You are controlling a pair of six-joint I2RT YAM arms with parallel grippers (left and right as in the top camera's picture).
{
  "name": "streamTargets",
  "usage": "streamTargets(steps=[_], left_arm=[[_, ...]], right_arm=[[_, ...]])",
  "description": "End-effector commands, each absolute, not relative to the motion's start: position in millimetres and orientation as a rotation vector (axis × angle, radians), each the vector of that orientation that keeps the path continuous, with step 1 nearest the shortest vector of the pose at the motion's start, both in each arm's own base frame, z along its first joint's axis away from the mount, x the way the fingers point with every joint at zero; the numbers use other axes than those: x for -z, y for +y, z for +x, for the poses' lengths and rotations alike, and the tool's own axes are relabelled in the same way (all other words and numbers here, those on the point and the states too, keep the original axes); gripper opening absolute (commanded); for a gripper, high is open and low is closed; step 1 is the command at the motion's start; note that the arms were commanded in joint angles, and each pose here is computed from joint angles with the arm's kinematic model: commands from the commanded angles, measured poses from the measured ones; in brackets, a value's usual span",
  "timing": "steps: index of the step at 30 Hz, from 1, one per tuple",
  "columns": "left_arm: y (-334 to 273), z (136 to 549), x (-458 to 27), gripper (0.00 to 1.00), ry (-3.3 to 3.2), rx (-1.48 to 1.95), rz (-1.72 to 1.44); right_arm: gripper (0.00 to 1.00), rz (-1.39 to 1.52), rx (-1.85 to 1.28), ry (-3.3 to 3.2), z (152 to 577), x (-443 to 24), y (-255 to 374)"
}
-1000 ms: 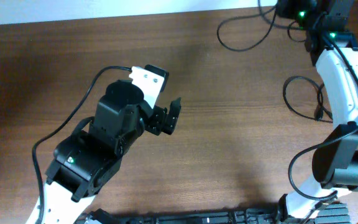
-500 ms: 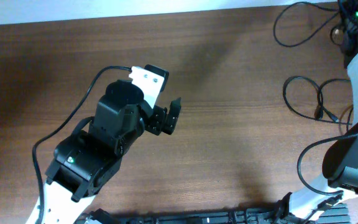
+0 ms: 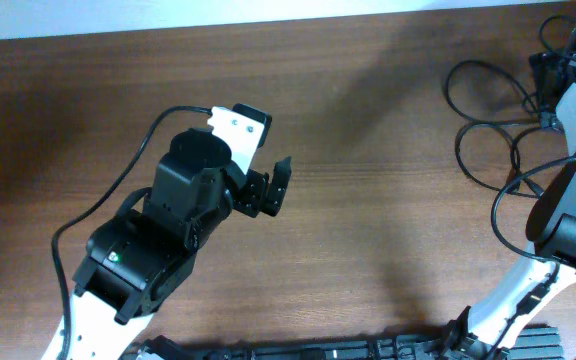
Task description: Untangle cables
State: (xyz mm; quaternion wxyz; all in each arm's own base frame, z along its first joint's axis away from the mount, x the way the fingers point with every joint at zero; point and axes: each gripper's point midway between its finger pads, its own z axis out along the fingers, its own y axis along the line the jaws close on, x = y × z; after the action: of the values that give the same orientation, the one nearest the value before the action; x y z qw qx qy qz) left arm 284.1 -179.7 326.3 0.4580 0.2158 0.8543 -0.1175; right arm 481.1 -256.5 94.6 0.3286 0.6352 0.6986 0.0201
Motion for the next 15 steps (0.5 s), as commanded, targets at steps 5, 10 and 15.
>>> streamTargets(steps=[5, 10, 15], left_arm=[[-178.7, 284.6, -330.6, 0.99, 2.089, 0.277, 0.540], [-178.7, 284.6, -330.6, 0.99, 2.089, 0.277, 0.540], [-178.7, 284.6, -330.6, 0.99, 2.089, 0.277, 0.540]], right_arm=[[0.99, 0.894, -0.577, 2.051, 523.8, -197.6, -165.4], [0.99, 0.661, -0.447, 2.086, 505.8, -248.1, -135.6], [0.99, 0.398, -0.116, 2.246, 474.7, -260.3, -92.7]])
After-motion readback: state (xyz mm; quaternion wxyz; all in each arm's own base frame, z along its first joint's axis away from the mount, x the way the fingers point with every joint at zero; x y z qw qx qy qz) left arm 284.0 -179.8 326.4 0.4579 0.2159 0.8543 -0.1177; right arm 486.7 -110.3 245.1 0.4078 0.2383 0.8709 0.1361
